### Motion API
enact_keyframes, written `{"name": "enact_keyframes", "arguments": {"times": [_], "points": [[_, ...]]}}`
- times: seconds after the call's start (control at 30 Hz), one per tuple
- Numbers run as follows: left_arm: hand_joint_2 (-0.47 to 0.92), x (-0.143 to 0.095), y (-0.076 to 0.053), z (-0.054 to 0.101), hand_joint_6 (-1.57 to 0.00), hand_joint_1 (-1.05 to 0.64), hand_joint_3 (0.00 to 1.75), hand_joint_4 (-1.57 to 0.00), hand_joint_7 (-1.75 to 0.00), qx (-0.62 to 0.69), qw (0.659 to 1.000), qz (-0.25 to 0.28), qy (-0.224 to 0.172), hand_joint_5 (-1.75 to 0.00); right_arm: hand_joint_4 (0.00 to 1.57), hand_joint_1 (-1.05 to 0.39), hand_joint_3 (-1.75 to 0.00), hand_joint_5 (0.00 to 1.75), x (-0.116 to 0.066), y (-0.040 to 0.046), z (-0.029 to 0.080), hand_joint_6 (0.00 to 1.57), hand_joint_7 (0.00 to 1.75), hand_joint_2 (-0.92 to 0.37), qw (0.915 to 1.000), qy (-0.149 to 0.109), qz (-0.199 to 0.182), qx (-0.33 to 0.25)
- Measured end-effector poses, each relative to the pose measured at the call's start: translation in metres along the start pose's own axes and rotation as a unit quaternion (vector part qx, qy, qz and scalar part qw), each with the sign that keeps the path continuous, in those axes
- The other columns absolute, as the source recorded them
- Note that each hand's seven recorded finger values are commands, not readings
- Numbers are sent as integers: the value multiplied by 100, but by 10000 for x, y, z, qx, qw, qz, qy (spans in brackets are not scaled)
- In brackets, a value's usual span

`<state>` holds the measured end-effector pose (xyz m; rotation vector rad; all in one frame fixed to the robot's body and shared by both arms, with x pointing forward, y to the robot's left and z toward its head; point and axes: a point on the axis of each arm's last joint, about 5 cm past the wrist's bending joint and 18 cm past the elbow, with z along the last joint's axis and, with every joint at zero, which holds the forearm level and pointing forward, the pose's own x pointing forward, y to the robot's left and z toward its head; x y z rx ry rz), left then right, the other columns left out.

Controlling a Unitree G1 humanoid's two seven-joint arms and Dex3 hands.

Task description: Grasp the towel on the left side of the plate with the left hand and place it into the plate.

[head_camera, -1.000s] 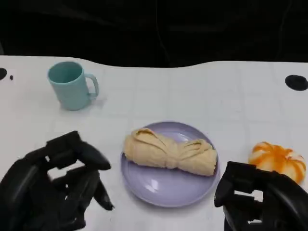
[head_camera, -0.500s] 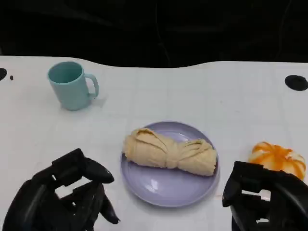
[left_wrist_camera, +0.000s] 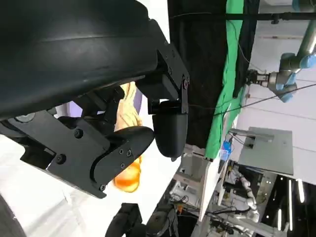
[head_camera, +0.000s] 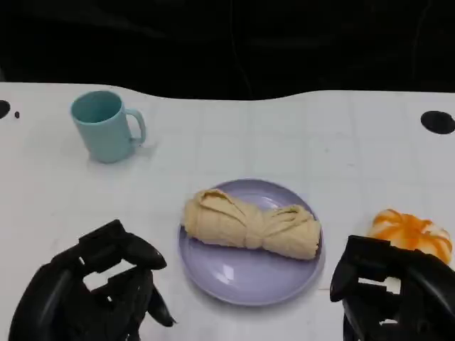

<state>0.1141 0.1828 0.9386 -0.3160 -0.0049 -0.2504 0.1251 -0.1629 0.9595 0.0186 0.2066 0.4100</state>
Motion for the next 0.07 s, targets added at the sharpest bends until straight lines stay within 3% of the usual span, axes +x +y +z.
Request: {"name": "enact_keyframes", "arguments": {"times": [0.07], "points": [[55, 13, 4, 9, -81, -14, 116, -88, -141, 17, 10000, -11, -28, -158, 72, -8, -124, 175, 2, 4, -1, 65, 155, -54, 10000, -1, 14, 1]]}}
